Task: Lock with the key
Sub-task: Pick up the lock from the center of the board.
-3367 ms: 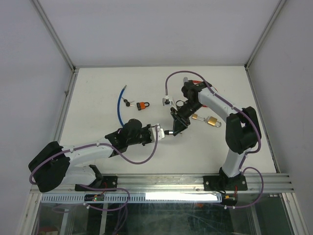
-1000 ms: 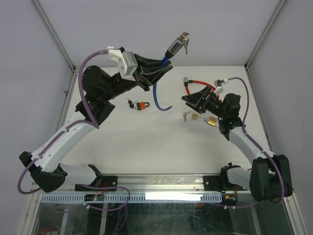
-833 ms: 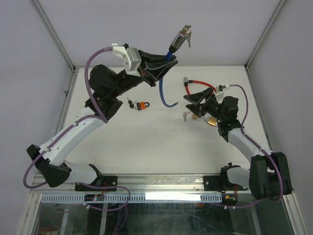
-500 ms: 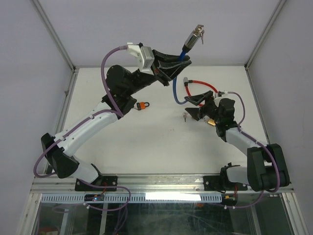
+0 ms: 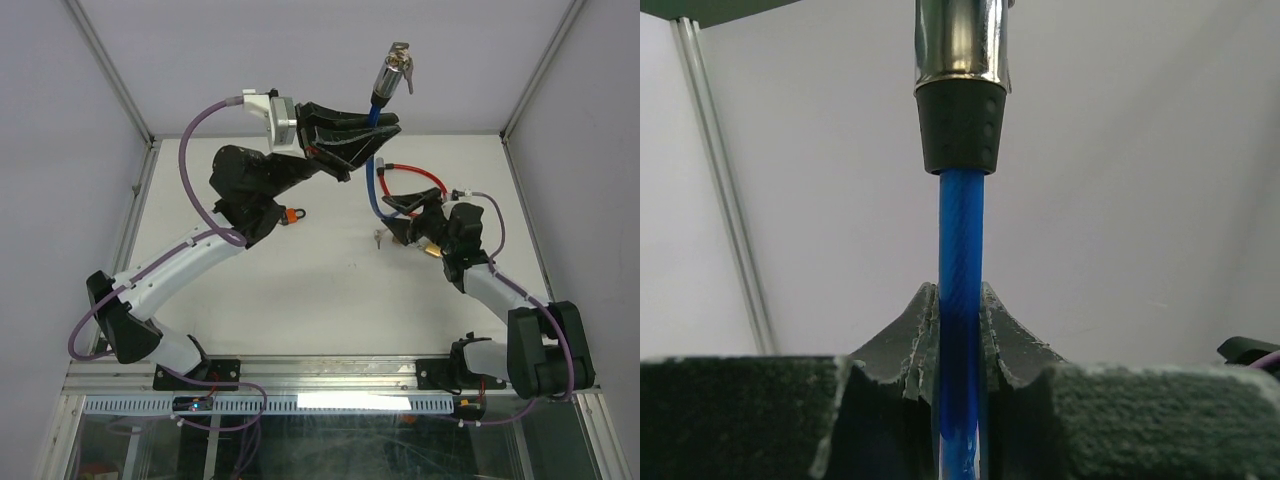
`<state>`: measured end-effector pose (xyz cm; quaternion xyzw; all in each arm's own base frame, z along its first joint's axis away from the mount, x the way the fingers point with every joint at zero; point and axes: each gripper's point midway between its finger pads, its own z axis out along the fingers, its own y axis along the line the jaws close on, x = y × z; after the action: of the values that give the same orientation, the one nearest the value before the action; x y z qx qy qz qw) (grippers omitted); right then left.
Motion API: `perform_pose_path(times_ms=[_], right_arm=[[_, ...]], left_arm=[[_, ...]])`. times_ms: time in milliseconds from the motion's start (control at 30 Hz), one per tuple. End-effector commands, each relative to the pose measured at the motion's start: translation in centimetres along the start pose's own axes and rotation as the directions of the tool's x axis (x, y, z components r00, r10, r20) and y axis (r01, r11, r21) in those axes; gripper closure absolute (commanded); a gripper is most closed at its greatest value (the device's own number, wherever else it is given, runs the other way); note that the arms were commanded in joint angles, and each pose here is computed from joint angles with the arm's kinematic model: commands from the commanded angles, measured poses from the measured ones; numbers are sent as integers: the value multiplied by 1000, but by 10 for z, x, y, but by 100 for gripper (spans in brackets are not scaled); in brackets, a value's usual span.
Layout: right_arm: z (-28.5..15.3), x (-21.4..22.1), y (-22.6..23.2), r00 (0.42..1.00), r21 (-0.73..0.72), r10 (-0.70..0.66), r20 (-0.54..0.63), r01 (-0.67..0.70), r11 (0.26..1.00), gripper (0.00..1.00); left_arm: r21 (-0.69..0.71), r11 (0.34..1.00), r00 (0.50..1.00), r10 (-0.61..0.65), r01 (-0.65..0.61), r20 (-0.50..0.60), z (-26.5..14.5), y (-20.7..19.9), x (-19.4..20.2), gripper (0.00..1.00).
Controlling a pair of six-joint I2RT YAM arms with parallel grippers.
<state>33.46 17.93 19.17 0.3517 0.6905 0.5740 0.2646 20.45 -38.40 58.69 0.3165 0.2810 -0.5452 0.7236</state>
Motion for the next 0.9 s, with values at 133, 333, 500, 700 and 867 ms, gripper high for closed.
perform_pose_path(times_ms=[133,333,500,700,867], right_arm=[[-5,-11,35,999,-136,8,37,-3,991,47],[-25,-16,66,992,-268,-78,99,102,958,94],[-49,-6,110,852,-377,-475,218,523,765,100],[-63,28,125,396,-366,-900,184,877,311,100],[-63,29,120,22,-266,-972,235,963,-43,100]], left_arm=[[114,992,980,-72,51,183,1,-43,-60,100],[59,997,977,-67,56,201,-20,-47,-69,100],[-48,995,985,-81,90,152,-45,-38,-54,100],[-233,950,978,-210,207,11,-94,-2,-17,100],[-251,892,902,-415,377,-117,-138,29,23,100]])
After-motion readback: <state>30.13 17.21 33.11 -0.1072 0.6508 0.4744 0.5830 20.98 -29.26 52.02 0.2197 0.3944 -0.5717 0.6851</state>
